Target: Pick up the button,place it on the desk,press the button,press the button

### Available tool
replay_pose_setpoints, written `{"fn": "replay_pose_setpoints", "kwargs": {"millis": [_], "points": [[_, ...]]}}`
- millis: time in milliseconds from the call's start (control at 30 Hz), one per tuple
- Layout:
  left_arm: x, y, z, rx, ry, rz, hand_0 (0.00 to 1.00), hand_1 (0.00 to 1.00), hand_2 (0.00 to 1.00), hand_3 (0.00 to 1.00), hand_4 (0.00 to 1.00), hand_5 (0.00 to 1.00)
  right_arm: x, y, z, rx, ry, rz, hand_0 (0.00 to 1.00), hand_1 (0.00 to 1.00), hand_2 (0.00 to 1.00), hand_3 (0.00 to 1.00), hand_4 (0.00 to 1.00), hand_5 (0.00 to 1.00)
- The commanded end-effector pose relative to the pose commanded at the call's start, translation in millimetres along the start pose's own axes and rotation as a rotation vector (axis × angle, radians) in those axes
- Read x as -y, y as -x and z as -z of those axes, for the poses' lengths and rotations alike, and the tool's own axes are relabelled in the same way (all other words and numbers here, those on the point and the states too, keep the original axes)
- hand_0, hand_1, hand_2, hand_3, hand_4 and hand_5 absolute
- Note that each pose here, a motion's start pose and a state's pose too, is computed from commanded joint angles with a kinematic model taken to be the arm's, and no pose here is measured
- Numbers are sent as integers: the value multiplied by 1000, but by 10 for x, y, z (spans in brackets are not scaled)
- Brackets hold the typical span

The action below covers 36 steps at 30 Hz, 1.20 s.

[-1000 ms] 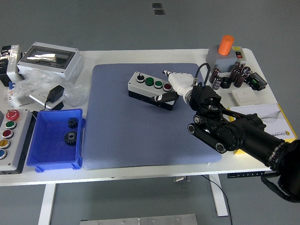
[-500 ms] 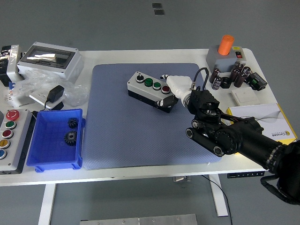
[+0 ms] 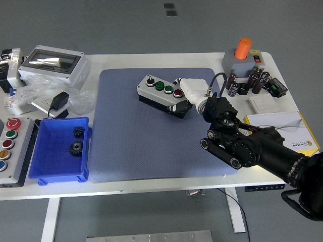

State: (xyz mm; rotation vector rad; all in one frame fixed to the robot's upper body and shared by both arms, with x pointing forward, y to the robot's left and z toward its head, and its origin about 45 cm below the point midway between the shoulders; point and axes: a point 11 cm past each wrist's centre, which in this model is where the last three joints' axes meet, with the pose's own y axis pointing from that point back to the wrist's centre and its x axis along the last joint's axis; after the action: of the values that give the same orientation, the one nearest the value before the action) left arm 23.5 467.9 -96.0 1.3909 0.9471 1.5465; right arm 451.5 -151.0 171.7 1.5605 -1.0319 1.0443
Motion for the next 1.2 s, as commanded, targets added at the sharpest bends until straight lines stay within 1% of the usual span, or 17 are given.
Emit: {"fn": "replay_pose_setpoints", "kwargs": {"millis": [167, 200, 333, 367, 400, 533, 633, 767, 800, 867, 967, 1000, 1167, 1200], "points": [[0, 3, 4, -3, 1, -1, 731, 734, 619, 647, 578, 192, -24, -27, 22, 17, -33, -12, 119, 339, 354, 504, 641, 2], [0, 4, 5, -3, 1, -1, 731, 734, 620, 647, 576, 190, -30, -35, 27, 21, -40, -15, 120, 330, 318, 390, 591, 2], [0, 11, 22, -5, -1, -1, 731, 734, 620, 647, 576, 190, -86, -108, 54, 56, -95, -32, 120, 330, 318, 390, 591, 2], [0, 14, 29, -5, -2, -1, 731, 734, 620, 647, 576, 190, -107, -133, 59, 69, -111, -38, 120, 330, 318, 390, 591, 2], [0, 16, 34, -6, -3, -1, 731, 734, 621, 648, 578, 192, -125, -156, 65, 79, -126, -42, 118, 335, 320, 394, 539, 2], [0, 26, 52, -7, -5, 0, 731, 734, 621, 648, 578, 192, -219, -240, 88, 105, -210, -48, 118, 335, 320, 394, 539, 2], [0, 33, 60, -9, -6, 1, 732, 735, 622, 649, 582, 200, -324, -261, 112, 90, -299, -37, 125, 342, 318, 395, 515, 2], [0, 40, 69, -11, -7, 2, 732, 735, 622, 649, 582, 200, -486, -199, 139, 47, -406, -18, 125, 342, 318, 395, 515, 2], [-1, 41, 72, -11, -8, 2, 731, 735, 623, 649, 583, 200, -525, -173, 141, 34, -428, -11, 129, 343, 317, 398, 499, 2], [-1, 43, 77, -12, -9, 2, 731, 735, 623, 649, 583, 200, -592, -110, 146, 11, -460, 3, 129, 343, 317, 398, 499, 2], [-1, 39, 83, -13, -10, 1, 731, 735, 623, 649, 583, 200, -658, 0, 151, -10, -482, 19, 129, 343, 317, 398, 499, 2], [-1, 38, 83, -13, -10, 1, 731, 735, 623, 650, 585, 210, -664, 24, 146, -15, -484, 22, 135, 345, 318, 400, 475, 2], [-1, 41, 75, -10, -8, 1, 731, 735, 623, 650, 585, 210, -639, 85, 114, -28, -479, 19, 135, 345, 318, 400, 475, 2], [-1, 43, 74, -10, -7, 2, 732, 735, 625, 650, 589, 221, -635, 94, 107, -30, -478, 20, 151, 356, 323, 404, 472, 2]]}}
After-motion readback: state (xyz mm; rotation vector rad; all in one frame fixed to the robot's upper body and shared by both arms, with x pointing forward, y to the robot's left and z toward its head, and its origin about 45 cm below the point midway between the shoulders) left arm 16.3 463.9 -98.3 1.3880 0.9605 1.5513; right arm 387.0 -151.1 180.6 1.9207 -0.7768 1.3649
